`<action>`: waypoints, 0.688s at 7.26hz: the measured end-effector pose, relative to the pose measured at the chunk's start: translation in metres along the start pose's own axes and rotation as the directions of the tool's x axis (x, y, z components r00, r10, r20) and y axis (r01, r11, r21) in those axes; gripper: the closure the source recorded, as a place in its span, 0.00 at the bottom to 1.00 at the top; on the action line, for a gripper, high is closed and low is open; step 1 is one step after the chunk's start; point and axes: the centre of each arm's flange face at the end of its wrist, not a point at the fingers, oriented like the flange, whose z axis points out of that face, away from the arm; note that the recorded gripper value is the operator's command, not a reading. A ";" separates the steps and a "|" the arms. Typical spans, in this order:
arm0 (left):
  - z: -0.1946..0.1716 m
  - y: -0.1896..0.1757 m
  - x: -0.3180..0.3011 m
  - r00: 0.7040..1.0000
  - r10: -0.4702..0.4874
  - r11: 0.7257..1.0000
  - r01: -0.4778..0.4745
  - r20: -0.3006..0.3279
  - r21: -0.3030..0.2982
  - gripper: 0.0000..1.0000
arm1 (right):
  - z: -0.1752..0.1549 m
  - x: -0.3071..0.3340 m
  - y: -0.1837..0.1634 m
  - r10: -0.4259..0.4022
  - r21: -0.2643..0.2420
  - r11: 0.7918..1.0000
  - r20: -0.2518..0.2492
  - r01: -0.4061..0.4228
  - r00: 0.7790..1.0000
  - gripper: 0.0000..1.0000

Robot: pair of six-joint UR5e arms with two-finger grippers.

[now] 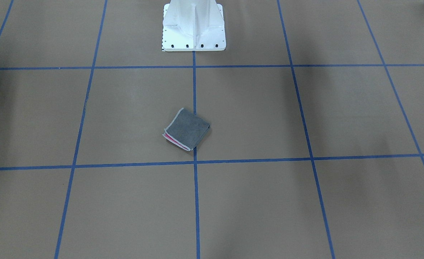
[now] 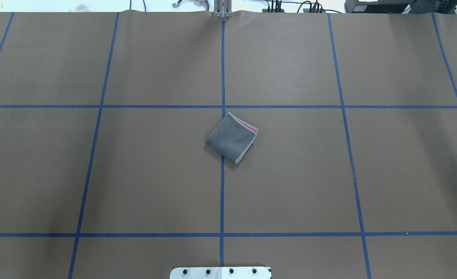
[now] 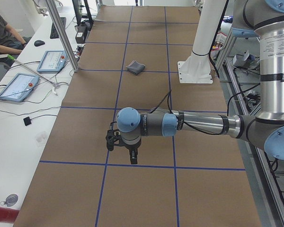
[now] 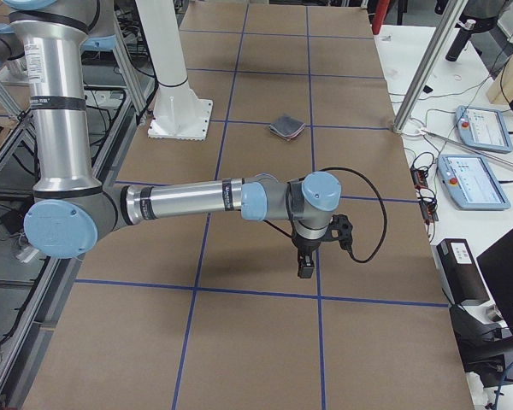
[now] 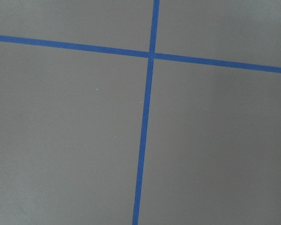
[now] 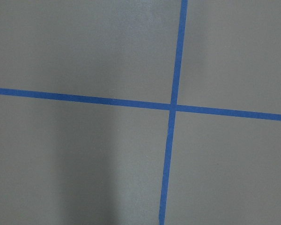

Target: Fold towel twice with both arms

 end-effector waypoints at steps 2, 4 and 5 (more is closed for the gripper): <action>0.007 -0.005 -0.008 1.000 -0.017 1.000 0.017 0.000 -0.013 0.00 | 0.009 0.013 0.000 -0.025 -0.018 1.000 -0.001 0.025 1.000 0.00; 0.008 -0.006 -0.010 1.000 -0.021 1.000 0.021 0.000 -0.015 0.00 | 0.011 0.021 -0.001 -0.038 -0.024 0.999 0.000 0.038 0.999 0.00; 0.008 -0.007 -0.010 1.000 -0.018 1.000 0.018 0.001 -0.013 0.00 | 0.012 0.022 -0.001 -0.040 -0.025 0.999 0.000 0.040 0.999 0.00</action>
